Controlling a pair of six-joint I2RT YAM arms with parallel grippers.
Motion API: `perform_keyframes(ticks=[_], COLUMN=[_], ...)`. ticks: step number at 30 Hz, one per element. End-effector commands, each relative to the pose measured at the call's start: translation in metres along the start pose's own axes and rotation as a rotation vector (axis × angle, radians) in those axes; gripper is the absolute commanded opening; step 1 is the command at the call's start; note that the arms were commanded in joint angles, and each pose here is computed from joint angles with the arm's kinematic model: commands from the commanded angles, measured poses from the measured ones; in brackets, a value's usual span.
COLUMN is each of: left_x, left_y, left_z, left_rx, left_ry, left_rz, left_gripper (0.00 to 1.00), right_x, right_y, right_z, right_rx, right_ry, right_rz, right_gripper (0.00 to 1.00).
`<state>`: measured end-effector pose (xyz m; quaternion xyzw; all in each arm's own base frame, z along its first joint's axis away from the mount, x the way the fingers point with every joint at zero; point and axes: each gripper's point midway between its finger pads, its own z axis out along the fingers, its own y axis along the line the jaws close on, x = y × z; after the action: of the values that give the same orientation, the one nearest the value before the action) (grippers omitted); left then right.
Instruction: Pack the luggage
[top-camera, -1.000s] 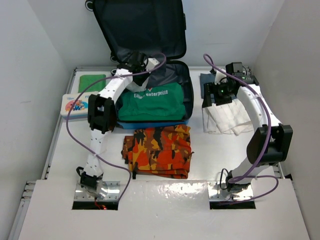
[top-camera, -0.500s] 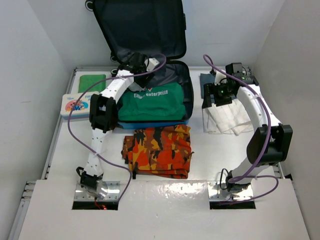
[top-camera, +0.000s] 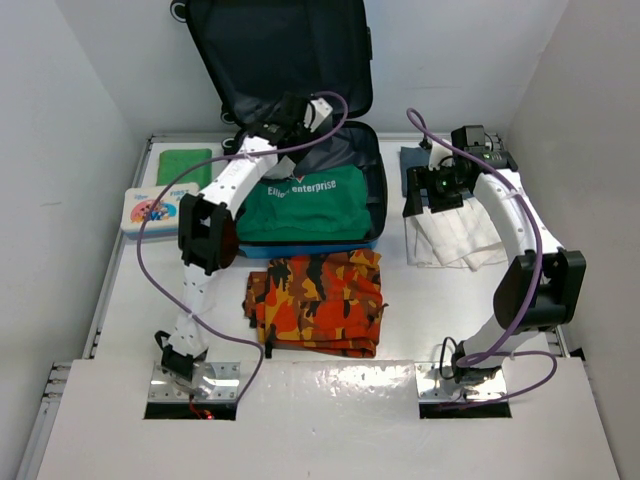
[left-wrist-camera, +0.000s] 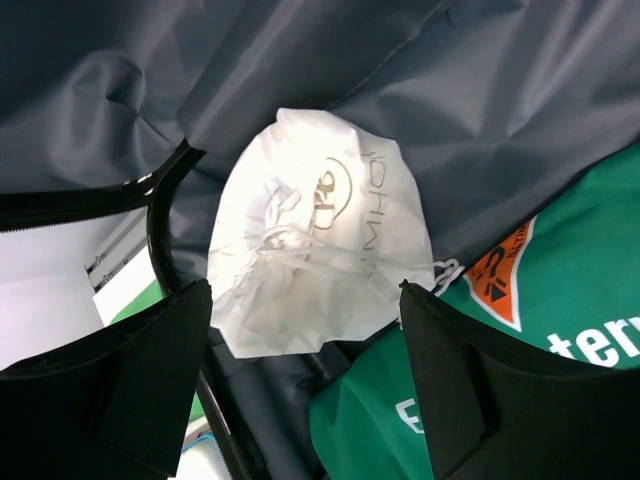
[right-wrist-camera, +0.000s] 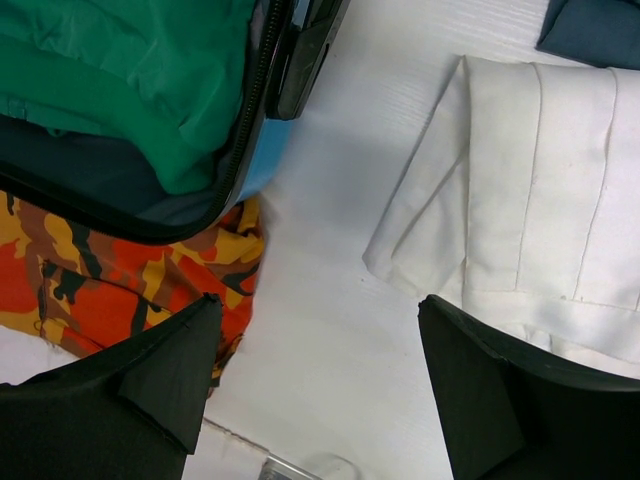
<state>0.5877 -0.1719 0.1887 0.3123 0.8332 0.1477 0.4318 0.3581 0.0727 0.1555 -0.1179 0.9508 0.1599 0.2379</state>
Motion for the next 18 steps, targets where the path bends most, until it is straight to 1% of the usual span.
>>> perform_keyframes(ticks=[1, 6, 7, 10, 11, 13, 16, 18], left_x=[0.001, 0.025, 0.028, 0.041, 0.039, 0.051, 0.05, 0.042], left_y=[0.013, -0.003, 0.002, 0.001, 0.002, -0.007, -0.003, 0.002], left_z=[-0.005, 0.016, 0.017, 0.028, 0.028, 0.035, 0.037, 0.034], left_rx=[-0.066, -0.056, -0.062, -0.071, -0.075, -0.064, -0.089, -0.099], left_ry=[0.014, 0.079, 0.085, 0.115, 0.107, 0.131, 0.127, 0.108], left_rz=[0.011, 0.004, -0.002, -0.012, -0.015, -0.006, -0.01, -0.018], left_gripper=[0.8, 0.78, 0.78, 0.78, 0.78, 0.78, 0.78, 0.78], right_x=[-0.017, -0.014, -0.013, -0.013, -0.012, -0.014, -0.016, -0.018], right_y=[0.01, 0.01, 0.009, 0.008, 0.008, 0.009, 0.01, 0.01], right_z=[-0.021, -0.021, -0.02, -0.019, -0.017, -0.017, -0.019, -0.023], right_rx=[-0.01, -0.004, -0.005, -0.004, -0.008, -0.01, -0.009, -0.007], right_ry=[-0.072, -0.063, -0.058, -0.057, -0.049, -0.053, -0.058, -0.066], right_rz=[-0.035, -0.042, -0.039, -0.035, -0.035, -0.035, -0.038, -0.044], right_gripper=[0.79, 0.79, 0.79, 0.79, 0.79, 0.79, 0.79, 0.79])
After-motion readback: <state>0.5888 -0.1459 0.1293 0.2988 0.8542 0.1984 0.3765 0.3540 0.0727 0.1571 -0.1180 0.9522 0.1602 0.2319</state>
